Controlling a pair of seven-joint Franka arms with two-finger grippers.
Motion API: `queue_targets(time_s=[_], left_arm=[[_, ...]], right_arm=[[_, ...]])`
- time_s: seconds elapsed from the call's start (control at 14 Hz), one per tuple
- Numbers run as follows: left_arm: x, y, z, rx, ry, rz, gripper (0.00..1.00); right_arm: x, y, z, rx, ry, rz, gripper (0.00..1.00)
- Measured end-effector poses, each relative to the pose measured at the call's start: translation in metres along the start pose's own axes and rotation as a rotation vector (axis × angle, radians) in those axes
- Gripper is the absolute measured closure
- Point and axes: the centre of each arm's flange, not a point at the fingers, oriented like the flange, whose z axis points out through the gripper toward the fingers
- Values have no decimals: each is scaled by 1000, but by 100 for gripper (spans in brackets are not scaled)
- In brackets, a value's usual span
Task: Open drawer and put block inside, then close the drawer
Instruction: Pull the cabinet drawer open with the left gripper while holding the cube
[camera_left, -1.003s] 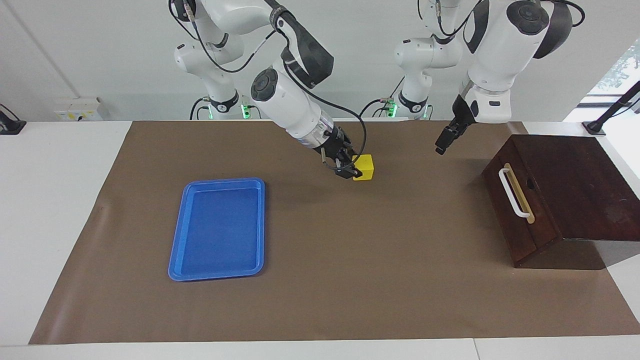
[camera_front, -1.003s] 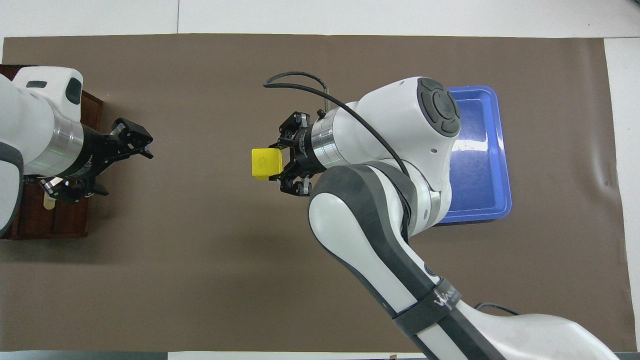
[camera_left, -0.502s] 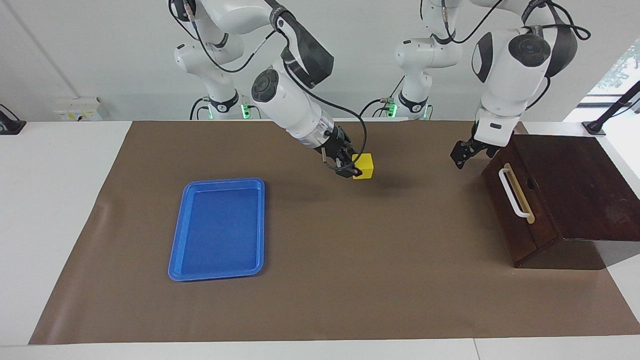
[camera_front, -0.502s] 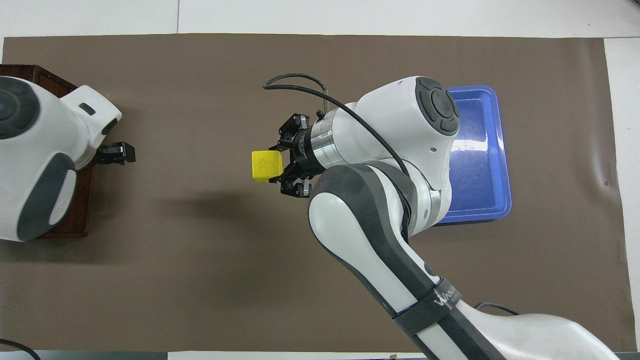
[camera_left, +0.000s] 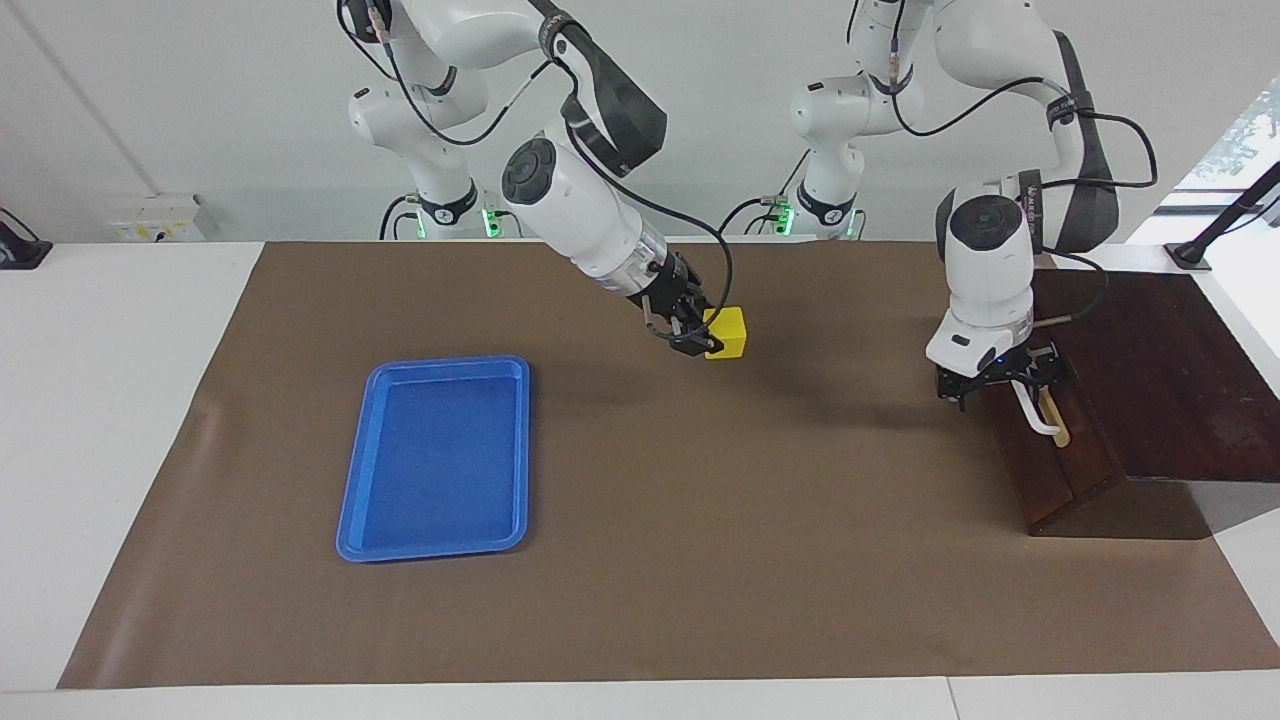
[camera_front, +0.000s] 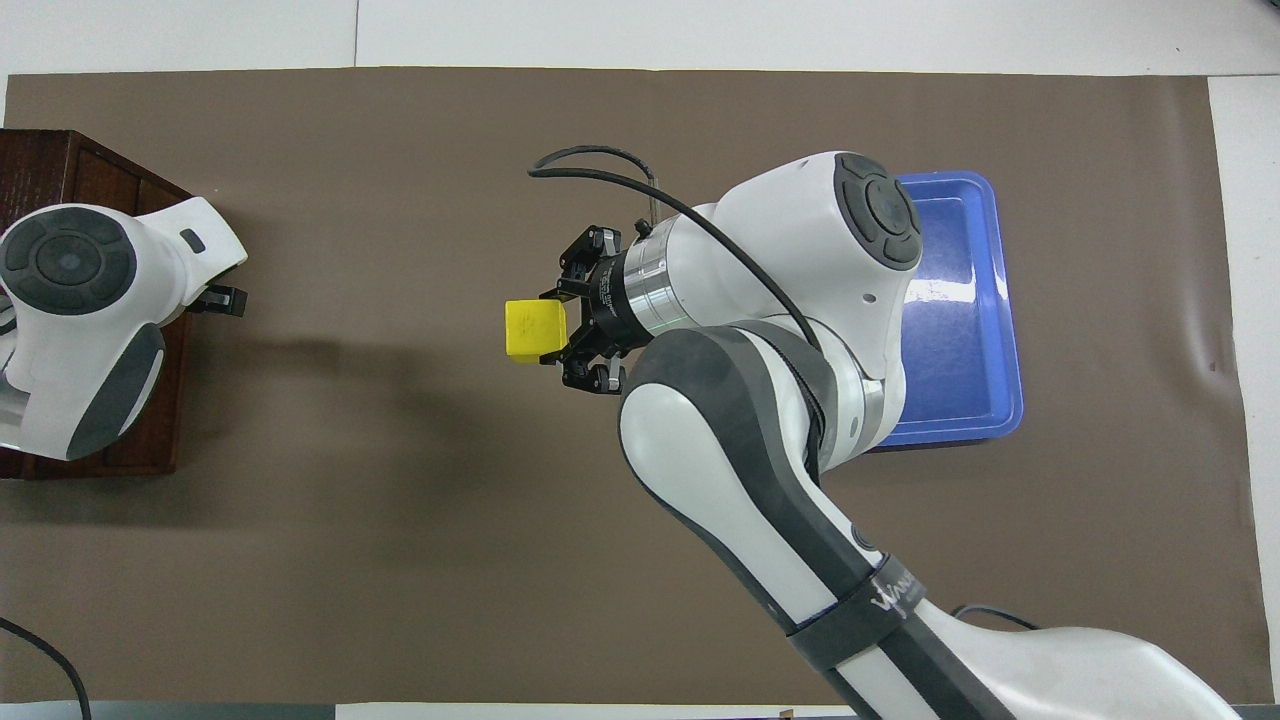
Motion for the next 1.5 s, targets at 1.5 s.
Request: queue_targets(time_s=[1.5], left_arm=[[18,116,-21,-107,7,-99,0]], right_arm=[[26,-18,-20,3,6,46,45]])
